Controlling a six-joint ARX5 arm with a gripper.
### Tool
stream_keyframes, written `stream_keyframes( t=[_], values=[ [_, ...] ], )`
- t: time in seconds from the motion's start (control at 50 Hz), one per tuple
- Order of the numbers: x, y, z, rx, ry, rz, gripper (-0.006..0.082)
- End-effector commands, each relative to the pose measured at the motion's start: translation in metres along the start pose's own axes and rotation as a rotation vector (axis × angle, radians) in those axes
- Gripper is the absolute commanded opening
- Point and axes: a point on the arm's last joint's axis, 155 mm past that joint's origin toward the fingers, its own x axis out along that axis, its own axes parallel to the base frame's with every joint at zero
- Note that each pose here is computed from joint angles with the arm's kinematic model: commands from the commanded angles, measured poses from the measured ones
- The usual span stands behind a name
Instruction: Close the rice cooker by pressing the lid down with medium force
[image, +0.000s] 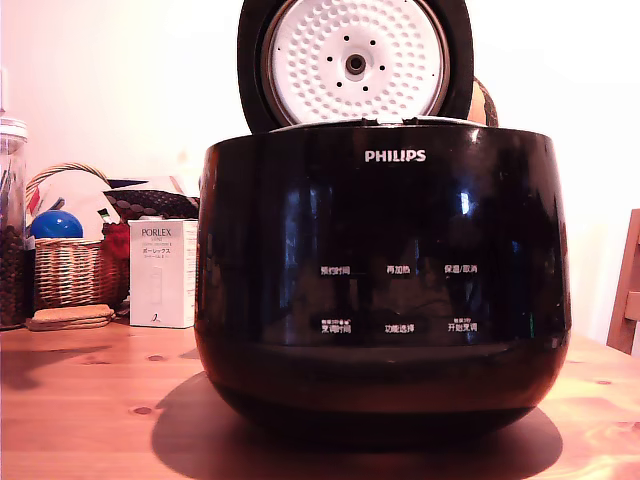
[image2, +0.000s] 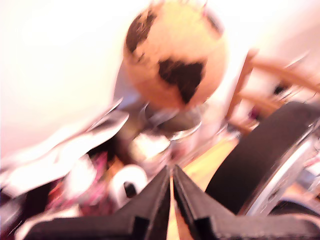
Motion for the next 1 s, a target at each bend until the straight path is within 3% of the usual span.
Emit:
stream_keyframes(
  t=[0.0,0.52,0.98],
  values=[
    [0.017,0.007,-0.002,-0.030,0.003,-0.025,-0.0022],
    [0.056,-0.003,0.044,-0.079,-0.099,-0.226,-0.0022],
    [0.126,-0.023,0.009,-0.154,-0.029,-0.345,-0.0022]
  ],
)
